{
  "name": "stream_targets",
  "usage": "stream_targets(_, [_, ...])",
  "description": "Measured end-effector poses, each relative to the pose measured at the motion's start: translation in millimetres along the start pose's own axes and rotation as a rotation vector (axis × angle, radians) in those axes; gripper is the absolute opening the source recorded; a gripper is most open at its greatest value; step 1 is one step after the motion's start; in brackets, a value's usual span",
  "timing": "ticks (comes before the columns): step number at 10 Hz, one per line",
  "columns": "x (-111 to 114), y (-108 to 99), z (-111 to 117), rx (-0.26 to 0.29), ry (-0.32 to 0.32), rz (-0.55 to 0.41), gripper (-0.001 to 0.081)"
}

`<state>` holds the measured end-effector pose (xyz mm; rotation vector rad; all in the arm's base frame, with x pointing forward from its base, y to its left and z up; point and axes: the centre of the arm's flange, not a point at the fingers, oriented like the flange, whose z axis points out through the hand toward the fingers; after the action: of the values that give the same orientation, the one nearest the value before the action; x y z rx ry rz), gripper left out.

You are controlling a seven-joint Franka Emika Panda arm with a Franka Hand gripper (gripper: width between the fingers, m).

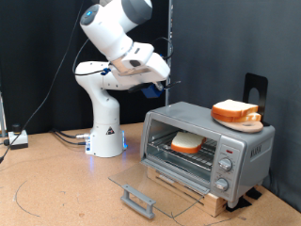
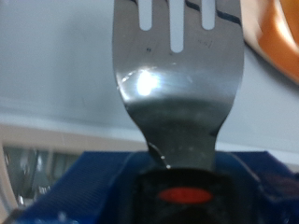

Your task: Make a piece of toast with the oven

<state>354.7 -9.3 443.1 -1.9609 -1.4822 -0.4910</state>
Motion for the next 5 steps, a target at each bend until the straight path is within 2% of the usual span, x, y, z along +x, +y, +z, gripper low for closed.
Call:
stream_targets(2, [17.2,-14.9,18.6,0.077,-0.019,-0.031,0.0423])
stream_targets(5, [37.7,-36.2,50.2,0.112,-0.056,-0.017,0.0423])
